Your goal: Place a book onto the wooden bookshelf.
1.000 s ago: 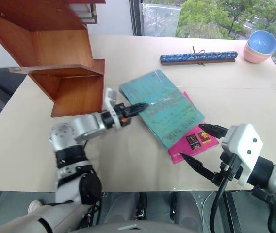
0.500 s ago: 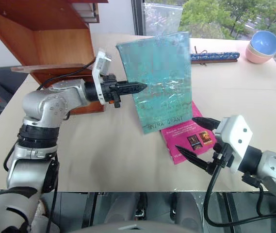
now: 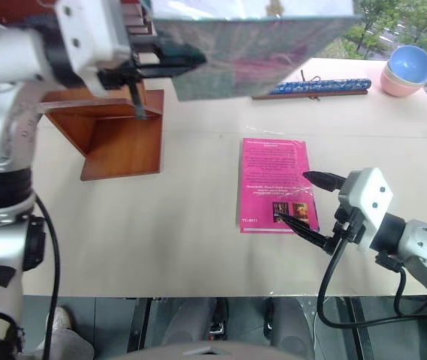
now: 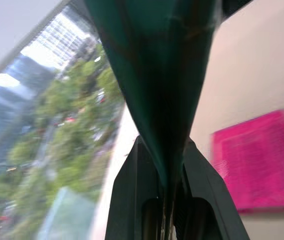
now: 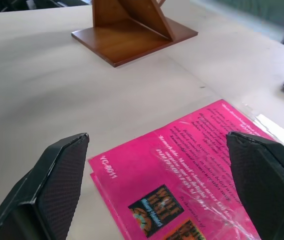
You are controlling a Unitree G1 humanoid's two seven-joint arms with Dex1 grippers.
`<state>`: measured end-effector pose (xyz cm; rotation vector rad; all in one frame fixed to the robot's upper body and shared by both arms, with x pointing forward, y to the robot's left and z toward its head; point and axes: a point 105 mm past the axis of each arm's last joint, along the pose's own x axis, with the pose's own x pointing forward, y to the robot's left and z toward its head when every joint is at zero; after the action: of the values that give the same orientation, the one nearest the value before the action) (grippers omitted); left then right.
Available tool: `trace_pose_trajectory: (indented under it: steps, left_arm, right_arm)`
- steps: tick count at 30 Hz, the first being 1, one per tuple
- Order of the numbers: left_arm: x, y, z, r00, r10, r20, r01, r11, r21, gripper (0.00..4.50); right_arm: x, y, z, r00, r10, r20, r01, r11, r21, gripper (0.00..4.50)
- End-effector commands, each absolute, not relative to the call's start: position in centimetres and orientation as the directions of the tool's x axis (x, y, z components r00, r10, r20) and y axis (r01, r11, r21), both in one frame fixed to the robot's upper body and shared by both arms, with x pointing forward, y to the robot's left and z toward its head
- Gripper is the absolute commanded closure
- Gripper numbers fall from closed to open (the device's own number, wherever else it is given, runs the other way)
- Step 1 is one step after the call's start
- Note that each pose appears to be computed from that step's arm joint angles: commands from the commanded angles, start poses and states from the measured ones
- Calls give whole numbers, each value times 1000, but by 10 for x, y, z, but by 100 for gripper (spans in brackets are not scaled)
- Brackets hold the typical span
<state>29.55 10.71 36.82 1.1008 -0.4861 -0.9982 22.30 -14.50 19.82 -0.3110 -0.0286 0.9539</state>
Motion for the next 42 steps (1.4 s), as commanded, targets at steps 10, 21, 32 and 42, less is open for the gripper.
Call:
trace_pose_trajectory:
  steps: [10,21,32,42]
  left_arm:
    - [267,238,412,876,-268,-401,425,34,904,448]
    - [260,272,387,850,3,-527,522,122,844,448]
    - [280,260,373,859,-103,-502,512,151,846,292]
    - [262,254,385,875,-295,-385,472,335,816,120]
  right_arm:
    - [253,-137,217,478,878,-26,-833,444,-330,0]
    - [265,-116,256,409,910,69,-805,395,-442,0]
    - [261,-102,294,384,898,216,-754,439,-489,0]
    - [260,-114,295,400,897,190,-766,441,-468,0]
